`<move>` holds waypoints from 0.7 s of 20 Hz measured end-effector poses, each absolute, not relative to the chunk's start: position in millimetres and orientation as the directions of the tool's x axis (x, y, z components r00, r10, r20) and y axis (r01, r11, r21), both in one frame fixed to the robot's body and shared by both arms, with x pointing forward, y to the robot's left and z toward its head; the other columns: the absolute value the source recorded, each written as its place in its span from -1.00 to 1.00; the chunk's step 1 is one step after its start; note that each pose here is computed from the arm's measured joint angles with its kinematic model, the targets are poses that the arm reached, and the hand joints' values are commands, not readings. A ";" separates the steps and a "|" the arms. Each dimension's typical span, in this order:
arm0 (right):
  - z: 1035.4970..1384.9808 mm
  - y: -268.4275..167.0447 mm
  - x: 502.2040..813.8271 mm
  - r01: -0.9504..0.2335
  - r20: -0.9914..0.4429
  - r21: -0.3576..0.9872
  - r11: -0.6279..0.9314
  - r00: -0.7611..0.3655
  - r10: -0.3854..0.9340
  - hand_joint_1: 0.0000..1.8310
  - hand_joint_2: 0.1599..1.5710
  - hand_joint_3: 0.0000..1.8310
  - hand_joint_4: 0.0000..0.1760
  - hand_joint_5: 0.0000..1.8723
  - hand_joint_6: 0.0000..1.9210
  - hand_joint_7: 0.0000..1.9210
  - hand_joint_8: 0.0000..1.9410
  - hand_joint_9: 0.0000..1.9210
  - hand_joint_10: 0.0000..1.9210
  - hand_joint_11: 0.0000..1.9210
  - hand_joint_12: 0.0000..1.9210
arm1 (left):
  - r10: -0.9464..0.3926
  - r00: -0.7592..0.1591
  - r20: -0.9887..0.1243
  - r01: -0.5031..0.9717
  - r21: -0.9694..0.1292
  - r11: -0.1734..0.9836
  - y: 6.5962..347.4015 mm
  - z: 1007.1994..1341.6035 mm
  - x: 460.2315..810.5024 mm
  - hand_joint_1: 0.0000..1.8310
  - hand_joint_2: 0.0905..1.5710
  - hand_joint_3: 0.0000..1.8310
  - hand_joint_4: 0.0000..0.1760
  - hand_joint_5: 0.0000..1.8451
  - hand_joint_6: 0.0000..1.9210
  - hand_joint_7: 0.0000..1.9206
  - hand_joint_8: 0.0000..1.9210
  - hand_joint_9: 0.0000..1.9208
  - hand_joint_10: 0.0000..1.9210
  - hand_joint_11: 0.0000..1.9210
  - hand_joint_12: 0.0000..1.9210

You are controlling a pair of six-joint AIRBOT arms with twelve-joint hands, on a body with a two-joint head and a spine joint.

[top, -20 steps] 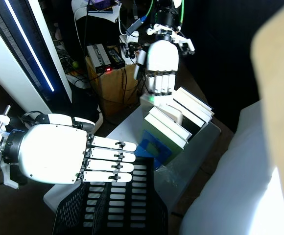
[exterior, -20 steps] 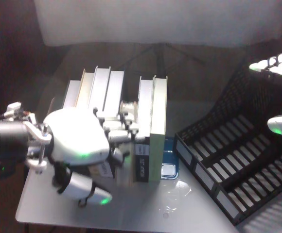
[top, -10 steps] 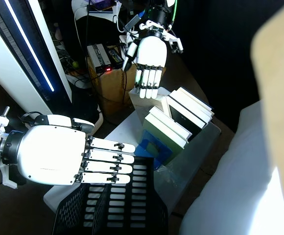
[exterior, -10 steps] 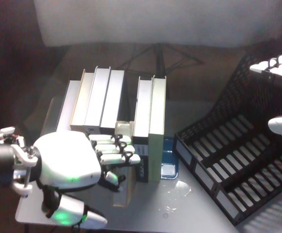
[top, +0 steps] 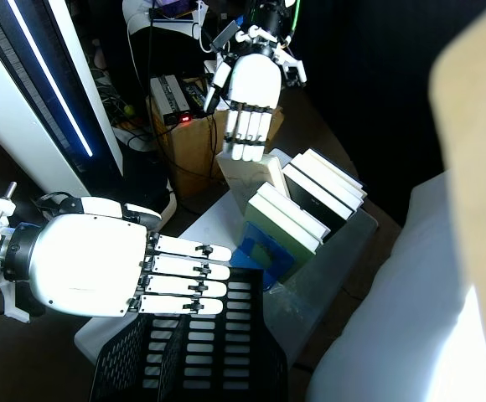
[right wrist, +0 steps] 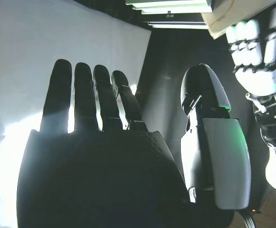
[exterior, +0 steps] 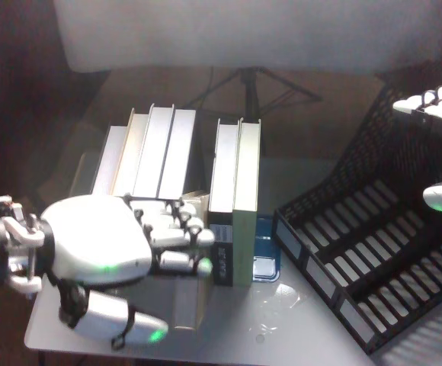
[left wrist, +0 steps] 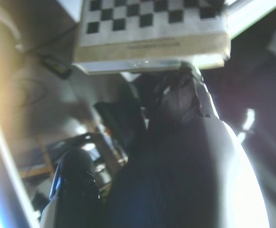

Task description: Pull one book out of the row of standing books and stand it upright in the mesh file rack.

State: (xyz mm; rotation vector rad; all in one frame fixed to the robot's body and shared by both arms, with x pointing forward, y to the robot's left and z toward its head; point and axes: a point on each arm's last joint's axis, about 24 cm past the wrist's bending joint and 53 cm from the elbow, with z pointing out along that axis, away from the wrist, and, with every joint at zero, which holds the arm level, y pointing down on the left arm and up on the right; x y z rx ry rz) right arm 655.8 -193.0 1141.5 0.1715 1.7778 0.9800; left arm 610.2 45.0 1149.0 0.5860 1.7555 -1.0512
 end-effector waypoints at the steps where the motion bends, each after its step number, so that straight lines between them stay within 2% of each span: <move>1: 1143.7 -193.3 654.3 -0.326 -0.722 0.683 0.654 -0.437 0.536 -0.55 0.56 -1.00 -1.00 -1.00 -1.00 -1.00 -1.00 -1.00 -1.00 -1.00 -1.00 | -0.105 -0.399 -0.911 0.769 -0.395 0.503 47.1 1161.7 611.2 -1.00 0.74 -0.97 -0.75 -0.95 -1.00 -1.00 -1.00 -1.00 -1.00 -1.00 -1.00; 2: 1144.6 -193.7 653.8 -0.328 -0.723 0.682 0.654 -0.436 0.535 -0.59 0.56 -1.00 -1.00 -1.00 -1.00 -1.00 -1.00 -1.00 -1.00 -1.00 -1.00 | -0.129 -0.396 -0.909 0.769 -0.405 0.494 48.7 1168.5 611.4 -1.00 0.75 -0.97 -0.72 -0.98 -1.00 -1.00 -1.00 -1.00 -1.00 -1.00 -1.00; 3: 1147.0 -194.1 652.5 -0.334 -0.728 0.678 0.655 -0.433 0.532 -0.61 0.56 -1.00 -1.00 -1.00 -1.00 -1.00 -1.00 -1.00 -1.00 -1.00 -1.00 | -0.161 -0.383 -0.910 0.769 -0.410 0.490 53.4 1178.1 613.2 -1.00 0.76 -0.97 -0.60 -1.00 -1.00 -1.00 -1.00 -1.00 -1.00 -1.00 -1.00; 4: 1149.1 -193.0 650.5 -0.346 -0.734 0.671 0.655 -0.432 0.524 -0.51 0.55 -1.00 -1.00 -1.00 -1.00 -1.00 -1.00 -1.00 -1.00 -1.00 -1.00 | -0.186 -0.369 -0.910 0.765 -0.412 0.496 58.7 1184.0 616.4 -1.00 0.74 -0.98 -0.57 -1.00 -1.00 -1.00 -1.00 -1.00 -1.00 -1.00 -1.00; 5: 1150.5 -191.8 648.8 -0.352 -0.736 0.669 0.654 -0.433 0.520 -0.51 0.55 -1.00 -1.00 -1.00 -1.00 -1.00 -1.00 -1.00 -1.00 -1.00 -1.00 | -0.209 -0.361 -0.909 0.755 -0.417 0.506 63.5 1188.4 620.1 -1.00 0.74 -0.98 -0.57 -1.00 -1.00 -1.00 -1.00 -1.00 -1.00 -1.00 -1.00; 7: 1154.7 -181.3 641.8 -0.399 -0.758 0.645 0.651 -0.436 0.484 -0.35 0.49 -1.00 -1.00 -1.00 -1.00 -1.00 -1.00 -1.00 -1.00 -0.99 -0.99 | -0.298 -0.341 -0.892 0.708 -0.452 0.543 86.6 1197.8 635.6 -0.90 0.73 -0.99 -1.00 -1.00 -1.00 -1.00 -1.00 -1.00 -1.00 -1.00 -1.00; 8: 1157.0 -175.2 639.2 -0.422 -0.769 0.633 0.649 -0.438 0.465 -0.31 0.47 -1.00 -1.00 -1.00 -1.00 -1.00 -1.00 -1.00 -1.00 -0.98 -0.99 | -0.334 -0.331 -0.882 0.680 -0.469 0.563 99.2 1199.6 645.5 -0.91 0.73 -1.00 -1.00 -1.00 -1.00 -1.00 -1.00 -1.00 -1.00 -1.00 -1.00; 9: 1161.8 -166.6 637.3 -0.455 -0.786 0.612 0.646 -0.435 0.439 -0.34 0.46 -1.00 -1.00 -1.00 -1.00 -1.00 -1.00 -1.00 -1.00 -1.00 -1.00 | -0.378 -0.331 -0.865 0.639 -0.500 0.584 114.3 1199.5 657.5 -0.88 0.69 -1.00 -0.53 -1.00 -1.00 -1.00 -1.00 -1.00 -1.00 -1.00 -1.00; 10: 1167.3 -159.8 636.4 -0.483 -0.800 0.595 0.642 -0.428 0.420 -0.35 0.45 -1.00 -1.00 -1.00 -1.00 -1.00 -1.00 -1.00 -1.00 -1.00 -1.00 | -0.419 -0.324 -0.848 0.607 -0.526 0.596 125.9 1200.5 665.6 -0.88 0.69 -1.00 -0.39 -1.00 -1.00 -1.00 -1.00 -1.00 -1.00 -1.00 -1.00; 11: 1170.8 -152.2 636.1 -0.506 -0.812 0.580 0.639 -0.424 0.401 -0.37 0.44 -1.00 -1.00 -1.00 -1.00 -1.00 -1.00 -1.00 -1.00 -1.00 -1.00 | -0.447 -0.311 -0.839 0.583 -0.540 0.607 136.4 1202.0 670.2 -0.83 0.68 -1.00 -0.62 -1.00 -1.00 -1.00 -1.00 -1.00 -1.00 -1.00 -1.00; 12: 1173.8 -144.8 636.1 -0.523 -0.819 0.569 0.634 -0.423 0.387 -0.37 0.44 -1.00 -1.00 -1.00 -1.00 -1.00 -1.00 -1.00 -1.00 -1.00 -1.00 | -0.467 -0.295 -0.834 0.572 -0.545 0.613 143.2 1203.9 672.6 -0.83 0.68 -1.00 -0.62 -1.00 -1.00 -1.00 -1.00 -1.00 -1.00 -1.00 -1.00; 13: 1175.5 -135.5 634.6 -0.547 -0.831 0.551 0.630 -0.424 0.359 -0.41 0.43 -1.00 -1.00 -1.00 -1.00 -1.00 -1.00 -1.00 -1.00 -1.00 -1.00 | -0.496 -0.285 -0.820 0.555 -0.563 0.612 150.0 1205.7 676.0 -0.79 0.66 -1.00 -0.81 -1.00 -1.00 -1.00 -1.00 -1.00 -1.00 -1.00 -1.00; 14: 1176.2 -124.7 632.7 -0.574 -0.842 0.534 0.621 -0.426 0.330 -0.42 0.42 -1.00 -1.00 -1.00 -1.00 -1.00 -1.00 -1.00 -1.00 -1.00 -1.00 | -0.522 -0.267 -0.810 0.542 -0.574 0.614 158.5 1207.2 679.3 -0.76 0.65 -1.00 -0.85 -1.00 -1.00 -1.00 -1.00 -1.00 -1.00 -1.00 -1.00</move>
